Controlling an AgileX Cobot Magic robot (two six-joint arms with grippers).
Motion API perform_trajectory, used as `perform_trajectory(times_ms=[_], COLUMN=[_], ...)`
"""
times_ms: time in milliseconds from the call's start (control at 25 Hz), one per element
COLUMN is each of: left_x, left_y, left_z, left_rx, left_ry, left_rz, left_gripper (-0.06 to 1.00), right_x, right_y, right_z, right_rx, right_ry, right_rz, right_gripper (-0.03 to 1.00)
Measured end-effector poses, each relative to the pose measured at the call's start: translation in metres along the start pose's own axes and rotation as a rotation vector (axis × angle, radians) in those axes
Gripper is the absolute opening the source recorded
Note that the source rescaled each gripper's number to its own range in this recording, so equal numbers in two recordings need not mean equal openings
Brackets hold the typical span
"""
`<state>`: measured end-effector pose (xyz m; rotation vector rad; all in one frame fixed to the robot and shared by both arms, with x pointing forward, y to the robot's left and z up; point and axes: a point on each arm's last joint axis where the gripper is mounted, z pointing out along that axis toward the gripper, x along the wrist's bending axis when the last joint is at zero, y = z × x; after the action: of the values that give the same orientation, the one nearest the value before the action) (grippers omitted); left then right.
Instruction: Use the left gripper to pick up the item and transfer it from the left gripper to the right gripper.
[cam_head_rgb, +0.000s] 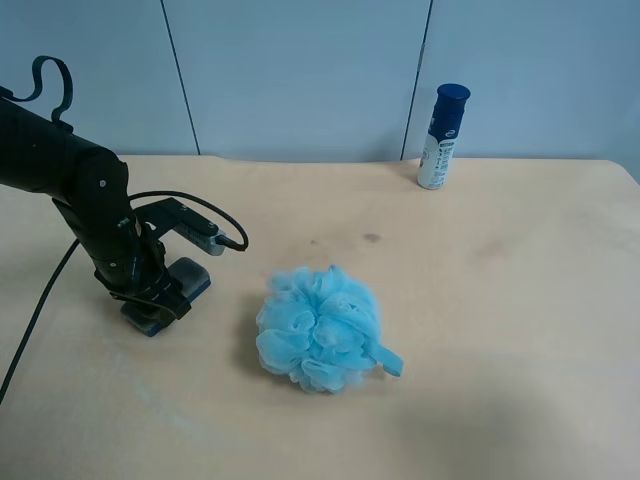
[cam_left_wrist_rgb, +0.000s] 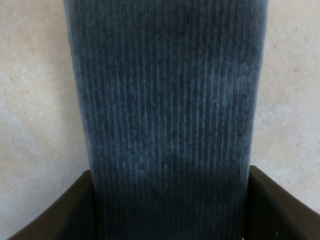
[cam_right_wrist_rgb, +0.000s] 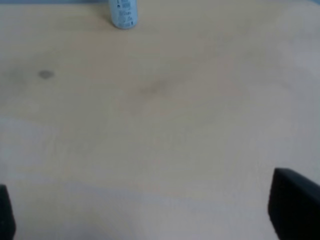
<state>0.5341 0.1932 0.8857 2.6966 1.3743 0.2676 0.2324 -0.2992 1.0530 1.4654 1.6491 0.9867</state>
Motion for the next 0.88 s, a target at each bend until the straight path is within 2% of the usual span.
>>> perform_trajectory(times_ms=[440, 880], left_x=[0.002, 0.016], left_y=[0.005, 0.023], left_z=[-0.007, -0.095], left_rx=[-0.031, -0.074], left_ry=[0.008, 0.059], left_rz=[0.0, -0.008], left_gripper=[0.0, 0.0], right_x=[0.0, 0.0], right_y=[0.0, 0.0], right_z=[0.0, 0.0], right_rx=[0.0, 0.0], right_ry=[0.0, 0.0], right_rz=[0.001, 0.001], right_gripper=[1.0, 1.0])
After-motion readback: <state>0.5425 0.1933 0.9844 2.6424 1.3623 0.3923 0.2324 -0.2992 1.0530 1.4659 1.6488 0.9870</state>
